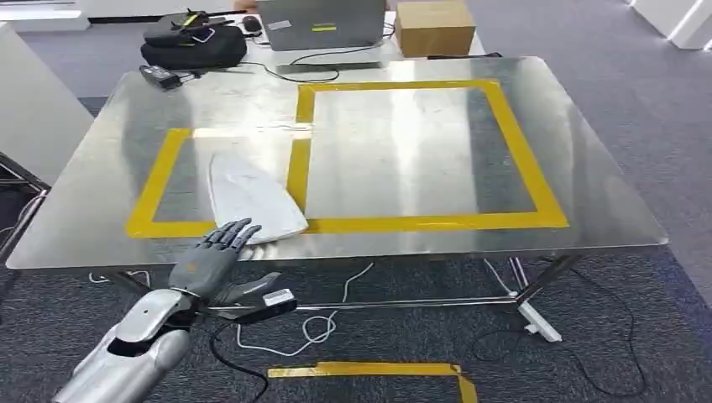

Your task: Take the parts from the cabinet and place them on the table.

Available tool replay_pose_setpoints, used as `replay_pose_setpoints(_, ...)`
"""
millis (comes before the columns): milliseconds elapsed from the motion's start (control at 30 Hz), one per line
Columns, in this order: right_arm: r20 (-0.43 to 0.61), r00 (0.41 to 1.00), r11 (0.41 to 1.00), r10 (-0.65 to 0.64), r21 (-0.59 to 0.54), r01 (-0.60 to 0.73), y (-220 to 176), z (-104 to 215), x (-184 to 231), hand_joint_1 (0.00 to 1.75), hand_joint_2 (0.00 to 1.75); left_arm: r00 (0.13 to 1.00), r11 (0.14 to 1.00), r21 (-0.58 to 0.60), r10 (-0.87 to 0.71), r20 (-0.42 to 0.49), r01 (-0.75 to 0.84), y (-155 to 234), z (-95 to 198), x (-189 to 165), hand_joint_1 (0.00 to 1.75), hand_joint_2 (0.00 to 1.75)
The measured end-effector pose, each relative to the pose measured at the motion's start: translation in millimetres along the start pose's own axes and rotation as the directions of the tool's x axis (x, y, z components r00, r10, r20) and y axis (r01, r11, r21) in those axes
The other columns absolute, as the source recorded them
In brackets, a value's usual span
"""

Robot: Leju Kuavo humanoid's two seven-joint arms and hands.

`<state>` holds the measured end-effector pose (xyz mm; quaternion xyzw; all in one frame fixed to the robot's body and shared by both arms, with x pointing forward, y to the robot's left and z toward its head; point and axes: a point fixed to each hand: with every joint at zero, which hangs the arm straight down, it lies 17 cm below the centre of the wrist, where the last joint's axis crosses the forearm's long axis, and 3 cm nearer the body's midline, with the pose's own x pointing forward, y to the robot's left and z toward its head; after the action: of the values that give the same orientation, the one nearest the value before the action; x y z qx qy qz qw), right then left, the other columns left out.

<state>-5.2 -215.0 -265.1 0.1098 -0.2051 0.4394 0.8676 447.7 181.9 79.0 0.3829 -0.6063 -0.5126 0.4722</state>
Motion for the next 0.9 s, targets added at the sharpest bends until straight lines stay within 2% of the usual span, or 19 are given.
replay_pose_setpoints(633,-0.012,1.000,1.000,-0.008,-0.003,0.008,-1,0,-2,0.00,0.00,0.999,1.000,-0.023,-0.021,-0.040,0.020,-9,12,-15,0.00,0.00)
replay_pose_setpoints(900,-0.024,0.999,1.000,-0.024,-0.006,0.024,3,2,-7,0.00,0.00,0.997,0.994,-0.108,-0.014,-0.080,0.005,-54,65,-42,0.00,0.00)
